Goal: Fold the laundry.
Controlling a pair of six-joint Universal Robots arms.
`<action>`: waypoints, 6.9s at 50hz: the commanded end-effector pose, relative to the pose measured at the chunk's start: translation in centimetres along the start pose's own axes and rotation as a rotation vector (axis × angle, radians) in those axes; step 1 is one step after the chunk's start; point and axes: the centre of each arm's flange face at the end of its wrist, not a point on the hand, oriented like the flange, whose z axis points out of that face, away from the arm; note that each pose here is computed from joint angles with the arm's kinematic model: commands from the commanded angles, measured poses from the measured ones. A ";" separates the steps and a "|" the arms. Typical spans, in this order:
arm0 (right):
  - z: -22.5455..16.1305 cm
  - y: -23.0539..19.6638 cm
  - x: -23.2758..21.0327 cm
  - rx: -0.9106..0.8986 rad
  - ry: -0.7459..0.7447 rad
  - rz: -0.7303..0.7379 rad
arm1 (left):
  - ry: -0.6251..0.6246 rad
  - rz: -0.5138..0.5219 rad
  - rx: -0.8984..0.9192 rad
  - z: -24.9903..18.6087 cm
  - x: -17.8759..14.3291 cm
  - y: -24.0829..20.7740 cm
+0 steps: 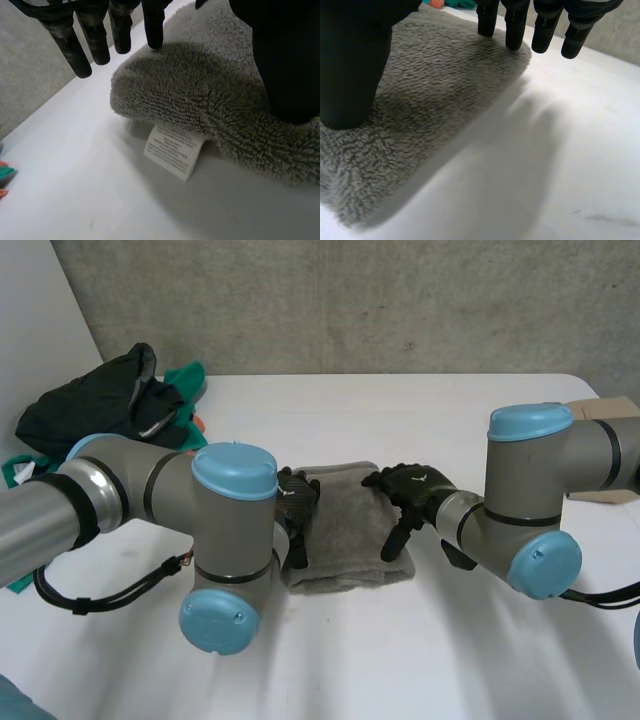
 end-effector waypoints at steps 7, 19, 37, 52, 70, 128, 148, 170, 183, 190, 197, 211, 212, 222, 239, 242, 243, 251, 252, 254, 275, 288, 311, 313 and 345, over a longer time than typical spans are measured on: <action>-3.9 -3.6 0.1 0.084 0.101 -0.169 | -0.026 -0.019 0.198 -3.2 -2.8 -6.7; -7.1 2.7 -7.3 0.192 0.014 -0.357 | 0.270 -0.035 0.535 -7.6 -4.3 -14.0; -2.5 5.2 -7.7 0.291 0.062 -0.434 | 0.446 -0.073 0.471 -7.8 -2.8 -12.5; -0.6 4.6 -7.5 0.335 0.077 -0.451 | 0.448 -0.075 0.470 -7.7 -2.7 -12.5; 1.2 2.6 -7.1 0.405 0.098 -0.445 | 0.444 -0.077 0.470 -7.6 -3.0 -12.5; -2.1 5.8 38.4 0.561 0.629 -0.338 | 0.374 -0.084 0.517 -8.2 -5.3 -13.8; -16.3 -3.6 39.5 0.207 1.052 -0.360 | 0.393 -0.074 0.581 -9.9 -4.6 -15.4; -6.6 -8.8 6.6 0.739 0.251 -0.672 | -0.448 -0.098 0.330 -1.0 -28.5 -7.3; -6.4 -1.4 4.5 0.475 0.196 -0.559 | -0.391 0.114 0.251 11.0 -33.1 8.9; -6.8 0.6 4.2 0.408 0.189 -0.538 | -0.456 0.131 0.268 13.7 -33.9 10.5; -7.5 0.8 4.8 0.390 0.225 -0.558 | -0.615 0.126 0.432 10.6 -33.6 0.8; -9.2 -1.3 6.0 0.418 0.309 -0.547 | -0.089 -0.151 0.797 -1.5 -15.7 -13.5; -9.3 -1.4 6.1 0.418 0.322 -0.545 | -0.017 -0.170 0.792 -2.1 -13.2 -13.5; -9.8 -1.6 8.5 0.394 0.416 -0.512 | 0.313 -0.189 0.620 -2.9 0.4 -8.8; -12.0 -2.3 9.2 0.195 0.354 -0.307 | 0.113 -0.168 0.490 -5.1 -5.5 -8.4; -13.2 -2.0 7.9 0.093 0.291 -0.252 | 0.051 -0.128 0.386 -5.0 -7.3 -6.1; -13.6 -1.8 7.4 0.062 0.270 -0.233 | 0.040 -0.115 0.354 -4.9 -7.7 -5.3; -15.4 -1.4 1.5 0.017 0.085 -0.065 | -0.021 0.030 0.188 -3.3 -9.7 0.2; -15.4 -1.3 0.9 0.019 0.071 -0.051 | -0.021 0.043 0.175 -2.9 -9.6 0.7; -15.1 -0.7 -0.4 0.023 0.034 -0.014 | -0.011 0.080 0.130 -1.5 -9.3 2.5; -13.3 -4.7 -0.6 0.325 0.224 -0.164 | -0.045 0.145 0.265 -4.0 -9.2 -2.5; -19.4 -13.7 2.0 0.466 0.303 -0.312 | -0.117 -0.022 0.578 -15.1 -12.4 -12.0; -4.6 -6.1 8.2 0.230 0.424 -0.221 | -0.134 -0.054 0.268 0.9 -10.1 -4.8; -5.2 -6.3 8.2 0.237 0.425 -0.225 | -0.181 -0.061 0.293 -1.0 -10.9 -6.2; -5.1 1.2 9.2 0.132 0.178 -0.610 | 0.012 0.008 0.125 -7.9 -2.2 3.4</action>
